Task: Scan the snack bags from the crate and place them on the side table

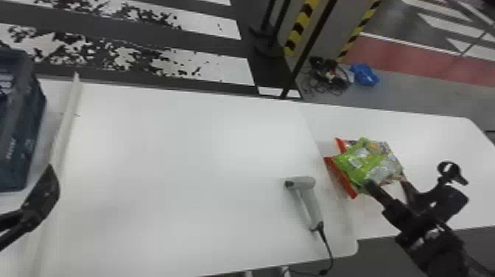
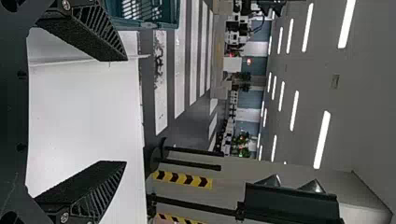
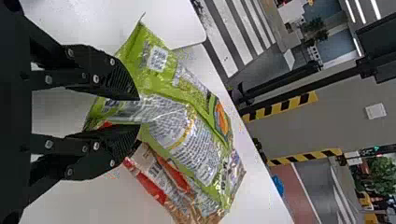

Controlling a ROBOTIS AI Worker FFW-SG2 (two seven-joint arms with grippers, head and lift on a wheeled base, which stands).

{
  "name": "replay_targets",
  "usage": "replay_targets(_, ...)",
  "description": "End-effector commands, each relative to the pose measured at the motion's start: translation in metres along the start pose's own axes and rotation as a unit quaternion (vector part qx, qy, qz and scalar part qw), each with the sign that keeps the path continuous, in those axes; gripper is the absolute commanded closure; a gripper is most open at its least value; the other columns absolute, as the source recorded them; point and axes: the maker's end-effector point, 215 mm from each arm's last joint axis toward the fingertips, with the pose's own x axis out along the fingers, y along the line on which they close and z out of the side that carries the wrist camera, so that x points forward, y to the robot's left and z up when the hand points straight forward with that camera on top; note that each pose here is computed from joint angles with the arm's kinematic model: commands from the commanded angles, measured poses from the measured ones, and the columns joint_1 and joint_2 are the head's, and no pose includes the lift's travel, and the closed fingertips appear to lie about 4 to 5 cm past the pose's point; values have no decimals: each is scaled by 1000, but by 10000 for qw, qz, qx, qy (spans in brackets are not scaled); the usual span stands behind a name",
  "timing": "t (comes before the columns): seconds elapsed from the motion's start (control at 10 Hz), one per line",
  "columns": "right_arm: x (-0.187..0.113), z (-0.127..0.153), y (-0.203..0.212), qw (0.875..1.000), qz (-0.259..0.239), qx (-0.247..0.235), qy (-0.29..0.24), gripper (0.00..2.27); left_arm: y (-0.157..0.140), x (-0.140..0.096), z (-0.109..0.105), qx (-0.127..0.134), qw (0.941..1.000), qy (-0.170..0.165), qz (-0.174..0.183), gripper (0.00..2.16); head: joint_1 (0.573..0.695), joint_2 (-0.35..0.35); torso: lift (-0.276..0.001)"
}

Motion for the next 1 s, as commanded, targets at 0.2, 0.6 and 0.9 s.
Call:
replay_targets(0.2,-12,34,-5,9973,-262,-252,-640,49,0,-1,0,-17,10000,-5,18,83,695,-350,-94)
replay_targets(0.6,-62,76,99,9757,410,-1185,-1798,63,-8,3,9,31,10000,-84,-10,83,695,-350,-94)
replay_targets(0.9,-91,64,189,9603,1086,-1499,-2087,63,-22,8,13,84,9999,-92,-32,83,695,-350,-94)
